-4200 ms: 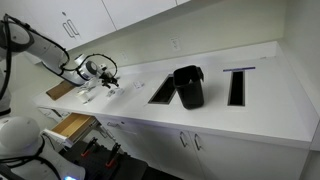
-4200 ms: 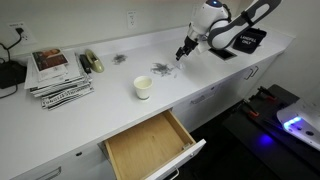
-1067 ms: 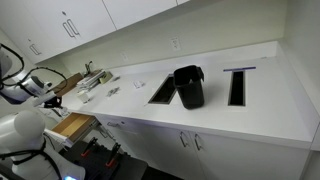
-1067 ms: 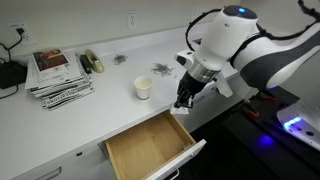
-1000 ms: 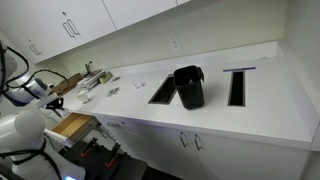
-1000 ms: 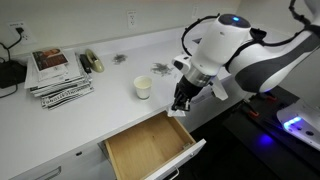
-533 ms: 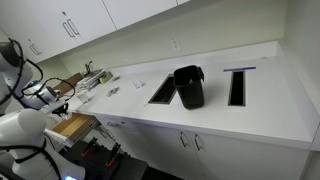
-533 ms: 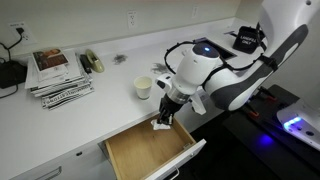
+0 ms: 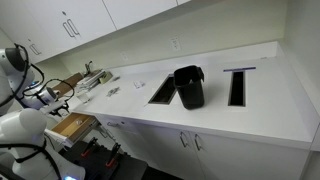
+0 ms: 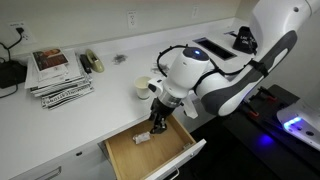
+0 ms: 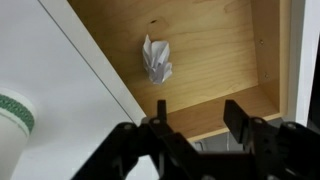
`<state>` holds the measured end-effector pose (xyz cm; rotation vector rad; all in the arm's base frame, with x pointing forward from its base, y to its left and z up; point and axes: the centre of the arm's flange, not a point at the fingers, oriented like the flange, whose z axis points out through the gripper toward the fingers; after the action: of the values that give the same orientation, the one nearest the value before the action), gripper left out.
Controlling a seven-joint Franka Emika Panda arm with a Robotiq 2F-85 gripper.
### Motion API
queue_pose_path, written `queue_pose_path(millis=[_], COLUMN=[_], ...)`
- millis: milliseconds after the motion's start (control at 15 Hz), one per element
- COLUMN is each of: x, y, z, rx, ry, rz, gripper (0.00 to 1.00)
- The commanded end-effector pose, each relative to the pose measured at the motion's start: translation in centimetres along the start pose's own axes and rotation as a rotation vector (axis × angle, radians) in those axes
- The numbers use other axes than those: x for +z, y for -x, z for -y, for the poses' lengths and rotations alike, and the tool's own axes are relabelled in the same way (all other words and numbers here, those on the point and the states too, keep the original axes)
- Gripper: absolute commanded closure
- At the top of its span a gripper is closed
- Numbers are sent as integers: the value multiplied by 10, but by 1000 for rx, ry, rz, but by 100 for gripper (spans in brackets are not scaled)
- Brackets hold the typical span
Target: Remove the cup from the drawer and put the white object inside.
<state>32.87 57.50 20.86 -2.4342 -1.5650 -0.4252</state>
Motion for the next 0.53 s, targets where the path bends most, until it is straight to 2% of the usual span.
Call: queue_pose_path(millis=[0,67,333,467], x=[-16,-24,-60,-80], y=[-17,-21,-39,-47], z=[8,12,21,21], rx=[-11,-2,22,51], ry=[8,12,18,51], rz=[-29,-41,-63,-54], gripper=[6,1,0,0])
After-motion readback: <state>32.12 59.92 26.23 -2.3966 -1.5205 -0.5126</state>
